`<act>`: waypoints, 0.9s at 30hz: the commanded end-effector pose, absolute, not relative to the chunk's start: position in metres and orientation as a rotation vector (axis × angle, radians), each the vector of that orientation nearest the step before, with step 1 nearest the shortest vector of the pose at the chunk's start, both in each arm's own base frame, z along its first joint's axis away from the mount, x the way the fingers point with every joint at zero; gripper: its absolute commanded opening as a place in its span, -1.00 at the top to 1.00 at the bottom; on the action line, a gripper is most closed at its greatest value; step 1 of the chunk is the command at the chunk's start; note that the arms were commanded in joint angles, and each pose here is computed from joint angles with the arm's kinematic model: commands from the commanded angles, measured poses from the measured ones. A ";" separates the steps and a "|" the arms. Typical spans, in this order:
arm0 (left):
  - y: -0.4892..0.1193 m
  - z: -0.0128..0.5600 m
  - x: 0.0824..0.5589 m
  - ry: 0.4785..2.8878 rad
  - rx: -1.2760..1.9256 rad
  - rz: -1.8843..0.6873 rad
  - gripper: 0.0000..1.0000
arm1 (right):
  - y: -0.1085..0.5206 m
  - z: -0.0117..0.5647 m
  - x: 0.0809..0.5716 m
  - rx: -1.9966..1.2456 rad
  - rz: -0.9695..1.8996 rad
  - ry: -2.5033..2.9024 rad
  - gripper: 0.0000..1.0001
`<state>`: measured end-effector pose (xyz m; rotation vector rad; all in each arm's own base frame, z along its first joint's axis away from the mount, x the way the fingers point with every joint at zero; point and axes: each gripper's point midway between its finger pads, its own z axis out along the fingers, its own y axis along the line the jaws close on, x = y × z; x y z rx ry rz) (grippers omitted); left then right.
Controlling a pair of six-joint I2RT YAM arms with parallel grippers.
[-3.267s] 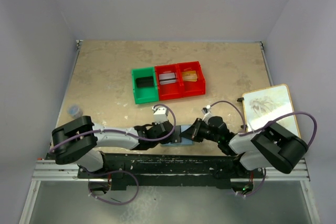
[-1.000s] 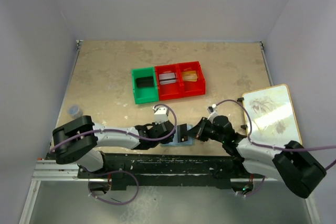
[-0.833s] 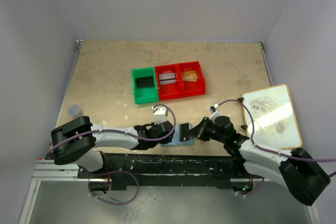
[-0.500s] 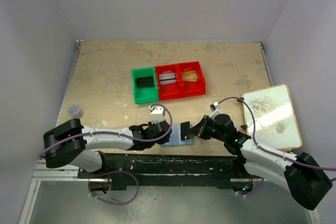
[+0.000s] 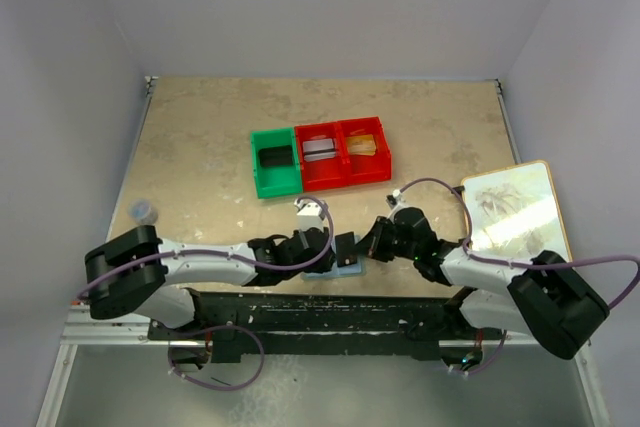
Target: Take the credit cards out of the card holder
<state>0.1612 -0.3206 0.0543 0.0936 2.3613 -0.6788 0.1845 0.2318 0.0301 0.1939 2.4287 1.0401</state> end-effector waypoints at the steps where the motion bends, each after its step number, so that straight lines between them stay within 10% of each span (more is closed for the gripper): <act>1: -0.349 0.070 0.161 2.323 0.157 -0.781 0.61 | 0.237 0.043 0.196 0.183 1.064 2.362 1.00; 27: -0.315 0.019 0.168 2.382 0.023 -0.570 0.71 | 0.244 0.037 0.186 0.131 1.141 2.371 1.00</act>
